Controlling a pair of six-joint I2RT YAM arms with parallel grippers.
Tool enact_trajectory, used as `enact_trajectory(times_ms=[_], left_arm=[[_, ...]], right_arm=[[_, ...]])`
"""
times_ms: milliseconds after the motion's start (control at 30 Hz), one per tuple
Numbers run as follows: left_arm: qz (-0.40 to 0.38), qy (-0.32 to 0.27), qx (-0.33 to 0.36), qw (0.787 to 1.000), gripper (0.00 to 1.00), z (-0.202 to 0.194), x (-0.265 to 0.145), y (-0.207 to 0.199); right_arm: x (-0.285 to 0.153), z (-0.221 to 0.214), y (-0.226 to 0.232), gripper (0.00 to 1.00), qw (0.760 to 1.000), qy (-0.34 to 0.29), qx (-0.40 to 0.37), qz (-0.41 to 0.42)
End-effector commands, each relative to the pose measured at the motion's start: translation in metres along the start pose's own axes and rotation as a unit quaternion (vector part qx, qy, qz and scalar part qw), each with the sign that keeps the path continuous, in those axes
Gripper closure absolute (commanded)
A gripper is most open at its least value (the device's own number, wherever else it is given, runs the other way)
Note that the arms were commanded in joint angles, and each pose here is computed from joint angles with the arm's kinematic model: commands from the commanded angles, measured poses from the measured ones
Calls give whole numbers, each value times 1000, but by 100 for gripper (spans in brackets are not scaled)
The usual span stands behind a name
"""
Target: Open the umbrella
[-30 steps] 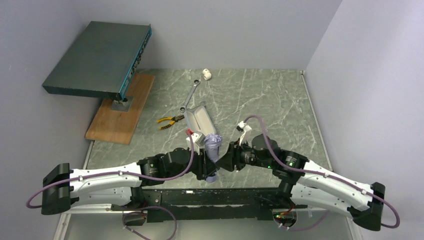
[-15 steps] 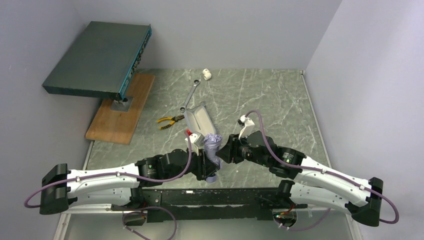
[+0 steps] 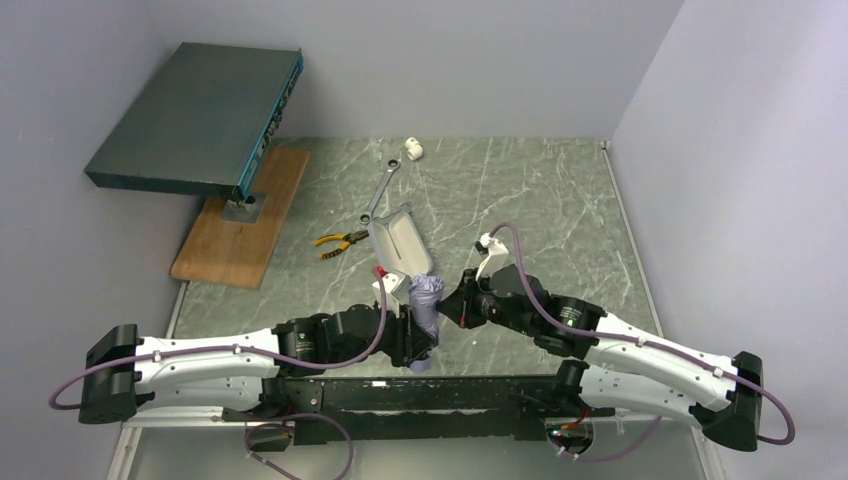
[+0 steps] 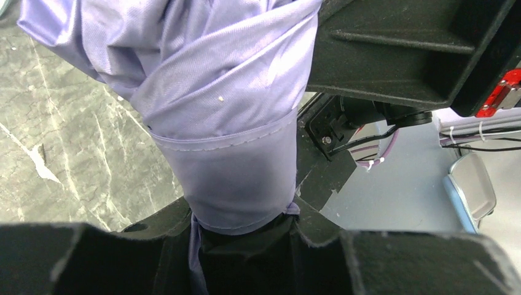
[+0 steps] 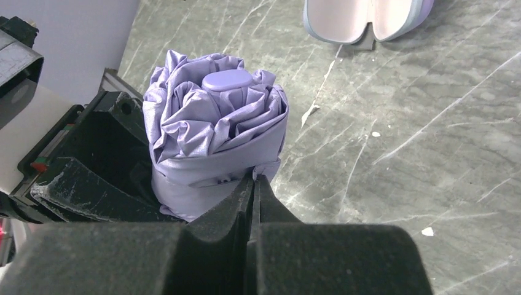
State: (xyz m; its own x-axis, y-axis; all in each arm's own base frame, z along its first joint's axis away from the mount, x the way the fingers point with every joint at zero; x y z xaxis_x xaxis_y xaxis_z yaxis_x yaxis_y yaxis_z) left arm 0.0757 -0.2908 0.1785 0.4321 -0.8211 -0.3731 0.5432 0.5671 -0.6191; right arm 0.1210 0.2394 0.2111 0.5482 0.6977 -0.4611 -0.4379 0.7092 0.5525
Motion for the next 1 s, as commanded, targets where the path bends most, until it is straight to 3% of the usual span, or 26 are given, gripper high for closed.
enact_trajectory(times_ms=[0,467,967], left_arm=[[-81,-60,-17,995,100,36,-12,-45],[-86,-94,-35,991,100,49,-25,-46],[-89,-84,-36,992,100,45,-20,-49]], right_arm=[[2,-2,-8,100,1000,-13,9,-12],[-9,-25,-30,100,1000,-1,8,-18],[-38,12,-17,100,999,-47,-12,-22]])
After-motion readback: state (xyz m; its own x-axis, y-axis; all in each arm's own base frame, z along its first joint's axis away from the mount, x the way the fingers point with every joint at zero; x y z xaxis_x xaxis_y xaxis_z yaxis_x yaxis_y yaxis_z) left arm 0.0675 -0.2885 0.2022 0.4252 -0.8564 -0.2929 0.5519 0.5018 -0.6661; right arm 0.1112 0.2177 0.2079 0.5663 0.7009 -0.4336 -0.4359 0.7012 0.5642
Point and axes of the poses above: each gripper's point midway between its finger pads, its own x axis out along the fingers, its own y axis along the line the jaws close on, z = x × y, the point moved 4 cm from there along -x, back along the fingers, and after that the axes turned 2 degrees about -x, right-handed, at the moved point
